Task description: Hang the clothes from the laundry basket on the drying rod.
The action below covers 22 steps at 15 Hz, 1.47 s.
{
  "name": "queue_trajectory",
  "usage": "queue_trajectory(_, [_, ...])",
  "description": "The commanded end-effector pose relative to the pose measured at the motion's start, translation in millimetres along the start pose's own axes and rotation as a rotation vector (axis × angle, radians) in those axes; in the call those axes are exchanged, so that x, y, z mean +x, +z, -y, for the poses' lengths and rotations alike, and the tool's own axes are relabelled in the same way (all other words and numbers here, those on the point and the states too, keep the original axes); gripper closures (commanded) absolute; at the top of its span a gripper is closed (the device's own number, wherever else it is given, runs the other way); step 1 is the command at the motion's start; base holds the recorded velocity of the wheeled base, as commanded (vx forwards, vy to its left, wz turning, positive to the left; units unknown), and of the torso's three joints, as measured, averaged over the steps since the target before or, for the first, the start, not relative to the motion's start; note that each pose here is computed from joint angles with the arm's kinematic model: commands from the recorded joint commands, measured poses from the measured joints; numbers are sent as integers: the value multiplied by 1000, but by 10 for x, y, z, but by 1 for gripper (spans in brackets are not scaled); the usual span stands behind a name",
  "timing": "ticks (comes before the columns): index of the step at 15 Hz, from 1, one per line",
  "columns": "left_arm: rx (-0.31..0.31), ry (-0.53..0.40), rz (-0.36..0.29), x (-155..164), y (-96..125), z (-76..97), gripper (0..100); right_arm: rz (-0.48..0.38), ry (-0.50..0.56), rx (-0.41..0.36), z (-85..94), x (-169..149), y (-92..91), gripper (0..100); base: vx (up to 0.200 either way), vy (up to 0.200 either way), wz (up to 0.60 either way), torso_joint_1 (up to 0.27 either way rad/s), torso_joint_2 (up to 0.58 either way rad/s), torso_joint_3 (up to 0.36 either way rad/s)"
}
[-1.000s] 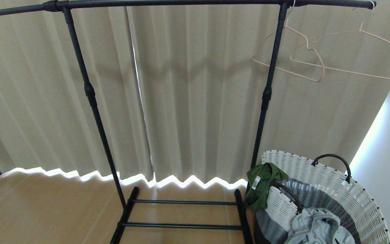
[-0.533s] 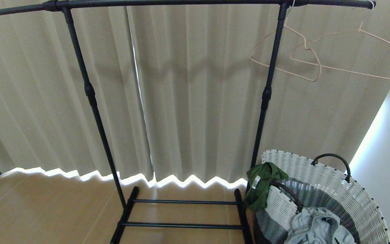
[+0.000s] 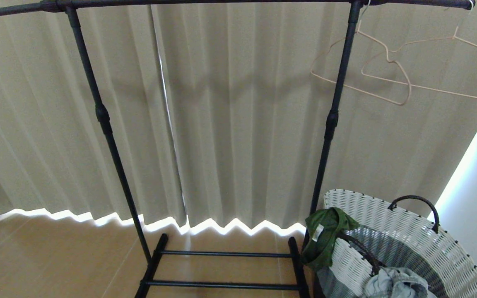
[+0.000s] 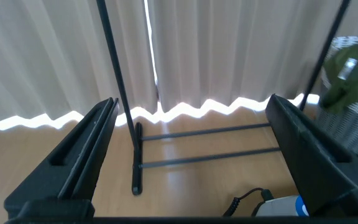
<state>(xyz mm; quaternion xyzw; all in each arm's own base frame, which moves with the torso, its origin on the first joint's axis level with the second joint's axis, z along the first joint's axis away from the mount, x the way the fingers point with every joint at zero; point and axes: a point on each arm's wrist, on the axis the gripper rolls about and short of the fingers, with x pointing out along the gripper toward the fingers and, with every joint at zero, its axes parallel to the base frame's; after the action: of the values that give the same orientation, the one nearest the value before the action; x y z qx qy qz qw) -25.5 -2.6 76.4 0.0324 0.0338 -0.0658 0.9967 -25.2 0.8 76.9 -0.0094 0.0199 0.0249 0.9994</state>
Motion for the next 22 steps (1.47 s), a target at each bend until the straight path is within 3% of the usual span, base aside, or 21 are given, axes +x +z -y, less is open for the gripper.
queue_trajectory(1, [0, 1, 0, 0, 0, 0, 0, 0, 1, 0, 0, 0, 0, 0, 0, 0, 0, 0, 0, 0])
queue_trajectory(11, [-5, 2, 0, 0, 0, 0, 0, -1, 4, -11, -1, -2, 1, 0, 0, 0, 0, 0, 0, 0])
queue_trajectory(13, [-5, 2, 0, 0, 0, 0, 0, 19, 46, -95, -7, -38, 124, 0, 0, 0, 0, 0, 0, 0])
queue_trajectory(14, [-3, 2, 0, 0, 0, 0, 0, -11, 77, -100, 1, -15, 264, 0, 0, 0, 0, 0, 0, 0])
queue_trajectory(16, [-5, 2, 2, -2, 4, -1, 0, -143, 148, -104, 13, 167, 491, 0, 0, 0, 0, 0, 0, 0])
queue_trajectory(17, [-5, 1, 0, 0, 0, 0, 0, -171, 154, -104, 12, 210, 525, 0, 0, 0, 0, 0, 0, 0])
queue_trajectory(18, [-5, 2, 0, 0, 0, 0, 0, -305, 163, -108, 0, 431, 620, 0, 0, 0, 0, 0, 0, 0])
queue_trajectory(20, [-5, 2, 0, 0, 0, 0, 0, -563, 166, -248, -5, 868, 604, 0, 0, 0, 0, 0, 0, 0])
queue_trajectory(22, [-5, 2, 0, 0, 0, 0, 0, -698, 147, -393, 27, 1101, 510, 0, 0, 0, 0, 0, 0, 0])
